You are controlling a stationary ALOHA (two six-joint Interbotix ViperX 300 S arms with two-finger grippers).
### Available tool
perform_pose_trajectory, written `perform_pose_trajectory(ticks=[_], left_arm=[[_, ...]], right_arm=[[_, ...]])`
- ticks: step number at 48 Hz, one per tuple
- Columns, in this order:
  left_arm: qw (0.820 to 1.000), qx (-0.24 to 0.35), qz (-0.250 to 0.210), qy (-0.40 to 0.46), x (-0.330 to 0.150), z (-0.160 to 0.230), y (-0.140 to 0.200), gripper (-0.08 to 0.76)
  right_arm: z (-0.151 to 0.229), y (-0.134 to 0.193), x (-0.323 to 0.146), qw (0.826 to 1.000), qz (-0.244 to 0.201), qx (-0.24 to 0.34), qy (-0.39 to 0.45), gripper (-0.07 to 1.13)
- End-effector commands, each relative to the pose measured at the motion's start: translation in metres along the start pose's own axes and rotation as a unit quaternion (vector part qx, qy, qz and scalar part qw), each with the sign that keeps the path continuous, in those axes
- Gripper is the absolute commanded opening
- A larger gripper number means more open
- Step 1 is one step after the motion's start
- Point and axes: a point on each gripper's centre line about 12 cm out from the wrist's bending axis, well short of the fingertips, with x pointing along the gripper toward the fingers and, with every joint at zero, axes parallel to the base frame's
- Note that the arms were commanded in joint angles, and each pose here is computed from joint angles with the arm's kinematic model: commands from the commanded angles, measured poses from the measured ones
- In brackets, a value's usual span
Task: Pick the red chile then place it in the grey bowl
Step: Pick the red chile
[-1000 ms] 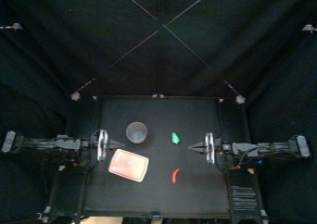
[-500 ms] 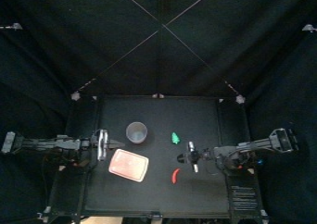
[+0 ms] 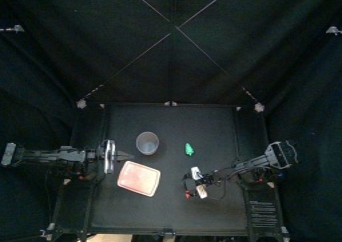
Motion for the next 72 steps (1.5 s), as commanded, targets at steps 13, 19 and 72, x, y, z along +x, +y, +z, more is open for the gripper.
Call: perform_pose_trajectory(ticks=[13, 19, 72], left_arm=[[1.000, 0.002, 0.001, -0.006, 0.001, 0.005, 0.000, -0.031], [1.000, 0.003, 0.000, -0.005, 0.001, 0.005, 0.000, -0.031], [1.000, 0.006, 0.000, -0.002, 0.001, 0.004, 0.000, -0.031]], right_arm=[[0.001, 0.016, 0.007, 0.996, 0.013, -0.008, 0.082, 1.04], [-0.001, 0.023, 0.019, 0.995, 0.020, -0.013, 0.096, 1.04], [-0.009, 0.011, 0.043, 0.992, 0.011, -0.002, 0.126, 0.63]])
